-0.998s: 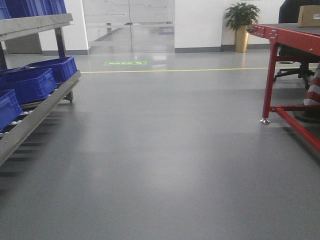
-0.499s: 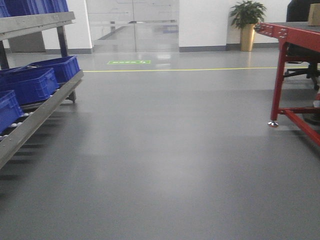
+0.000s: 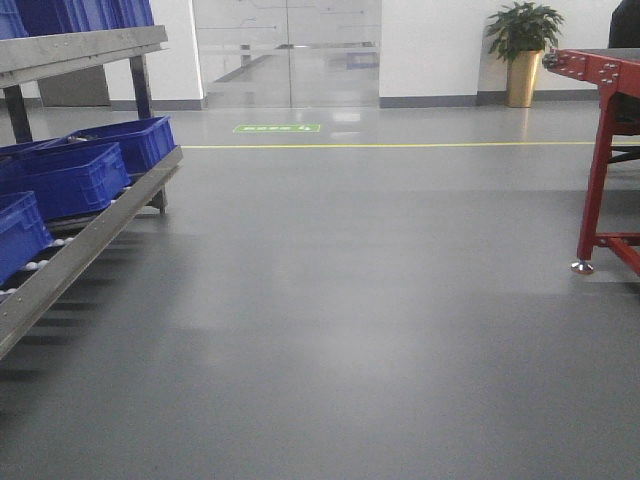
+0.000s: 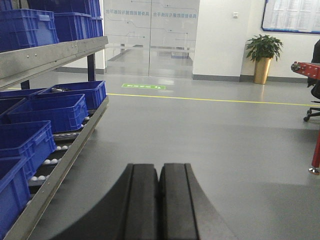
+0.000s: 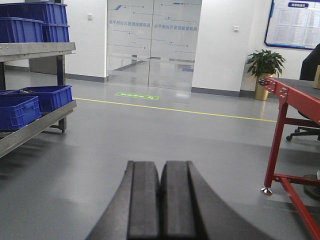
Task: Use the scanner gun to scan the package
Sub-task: 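Drive the base forward along the aisle past the blue crate shelf, then turn the base toward the red-framed grey table and approach it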
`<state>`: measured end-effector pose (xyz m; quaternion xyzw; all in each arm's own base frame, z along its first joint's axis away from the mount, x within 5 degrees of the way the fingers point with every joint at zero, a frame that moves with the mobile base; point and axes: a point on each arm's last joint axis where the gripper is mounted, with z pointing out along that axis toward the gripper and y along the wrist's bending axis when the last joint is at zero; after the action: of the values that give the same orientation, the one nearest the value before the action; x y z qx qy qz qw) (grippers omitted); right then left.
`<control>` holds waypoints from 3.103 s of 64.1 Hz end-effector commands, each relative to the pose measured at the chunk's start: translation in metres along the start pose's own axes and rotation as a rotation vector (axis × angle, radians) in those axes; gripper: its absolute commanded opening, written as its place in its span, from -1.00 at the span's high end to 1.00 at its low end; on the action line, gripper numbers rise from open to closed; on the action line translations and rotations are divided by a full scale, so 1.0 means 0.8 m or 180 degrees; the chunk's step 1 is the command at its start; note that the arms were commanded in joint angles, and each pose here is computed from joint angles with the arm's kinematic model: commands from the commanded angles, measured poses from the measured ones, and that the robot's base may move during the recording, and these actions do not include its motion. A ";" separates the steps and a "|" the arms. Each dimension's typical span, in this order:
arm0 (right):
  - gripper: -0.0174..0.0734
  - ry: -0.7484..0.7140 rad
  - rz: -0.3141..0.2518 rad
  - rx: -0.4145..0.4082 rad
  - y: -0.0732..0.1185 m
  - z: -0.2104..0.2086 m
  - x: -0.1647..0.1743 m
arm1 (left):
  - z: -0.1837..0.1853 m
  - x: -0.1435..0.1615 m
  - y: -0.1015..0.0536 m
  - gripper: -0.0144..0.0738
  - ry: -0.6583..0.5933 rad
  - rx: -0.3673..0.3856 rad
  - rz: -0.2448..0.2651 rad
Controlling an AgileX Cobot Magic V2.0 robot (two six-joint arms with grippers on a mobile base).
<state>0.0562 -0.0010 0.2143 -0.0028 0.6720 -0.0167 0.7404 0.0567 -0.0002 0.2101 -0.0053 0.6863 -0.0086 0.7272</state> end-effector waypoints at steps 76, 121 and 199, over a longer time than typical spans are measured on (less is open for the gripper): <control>0.99 -0.0063 -0.0021 0.0000 0.000 0.000 -0.002 | 0.000 -0.003 0.000 0.93 -0.0072 0.0019 -0.0016; 0.99 -0.0063 -0.0021 0.0000 0.000 0.000 -0.002 | 0.000 -0.003 0.000 0.93 -0.0072 0.0019 -0.0016; 0.99 -0.0063 -0.0021 0.0000 0.000 0.000 -0.002 | 0.000 -0.003 0.000 0.93 -0.0072 0.0019 -0.0016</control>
<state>0.0562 -0.0010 0.2143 -0.0028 0.6720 -0.0167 0.7404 0.0567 -0.0002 0.2101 -0.0053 0.6863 -0.0086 0.7272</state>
